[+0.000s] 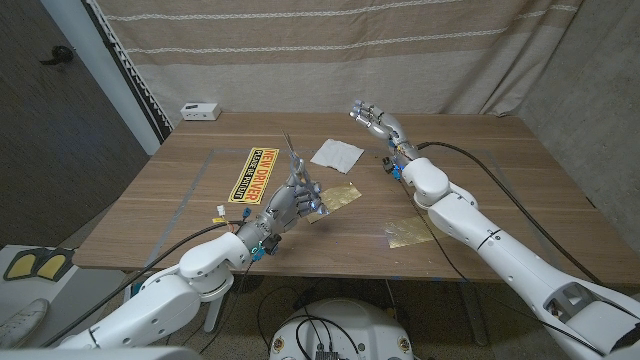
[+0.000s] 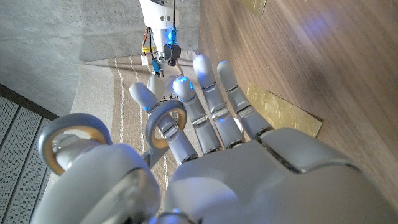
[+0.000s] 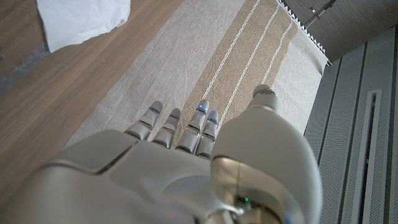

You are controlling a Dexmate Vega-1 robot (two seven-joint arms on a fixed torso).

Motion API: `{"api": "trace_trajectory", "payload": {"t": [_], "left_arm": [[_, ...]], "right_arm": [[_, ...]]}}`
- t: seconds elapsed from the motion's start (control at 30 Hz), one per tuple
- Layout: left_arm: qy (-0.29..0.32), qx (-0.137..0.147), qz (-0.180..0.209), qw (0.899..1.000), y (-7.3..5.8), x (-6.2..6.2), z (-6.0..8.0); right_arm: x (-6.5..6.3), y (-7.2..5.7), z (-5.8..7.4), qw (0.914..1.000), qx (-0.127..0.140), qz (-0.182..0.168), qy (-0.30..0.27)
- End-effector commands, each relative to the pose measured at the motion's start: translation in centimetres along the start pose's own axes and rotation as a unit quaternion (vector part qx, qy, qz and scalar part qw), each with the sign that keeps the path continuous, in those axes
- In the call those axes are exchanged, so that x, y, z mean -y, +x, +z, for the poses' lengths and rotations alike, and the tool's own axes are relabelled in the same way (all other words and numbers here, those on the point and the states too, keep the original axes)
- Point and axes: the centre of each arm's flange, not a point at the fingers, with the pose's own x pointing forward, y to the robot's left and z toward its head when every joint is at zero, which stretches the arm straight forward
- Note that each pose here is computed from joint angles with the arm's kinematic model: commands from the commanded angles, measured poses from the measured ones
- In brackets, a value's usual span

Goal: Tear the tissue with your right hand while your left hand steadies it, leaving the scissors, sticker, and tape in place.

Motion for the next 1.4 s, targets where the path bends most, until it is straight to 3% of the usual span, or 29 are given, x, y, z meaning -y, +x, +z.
{"api": "trace_trajectory", "payload": {"t": [0.03, 0.53, 0.7, 1.4], "left_arm": [[0.007, -0.010, 0.006, 1.000, -0.5, -0.1, 0.2], [0.012, -0.032, 0.007, 0.999, -0.8, -0.1, 0.8], [0.012, -0.043, 0.001, 0.999, -0.8, 0.0, 0.9], [0.041, -0.084, 0.011, 0.996, -1.9, 0.0, 2.7]], "right_arm": [[-0.7, 0.3, 0.5, 0.9947, 0.000, -0.010, -0.103], [-1.3, 0.8, 0.8, 0.9901, 0.011, -0.008, -0.140], [-1.7, 0.8, 1.5, 0.9829, 0.022, -0.012, -0.183], [-2.0, 0.7, 2.1, 0.9809, 0.029, -0.006, -0.192]]}}
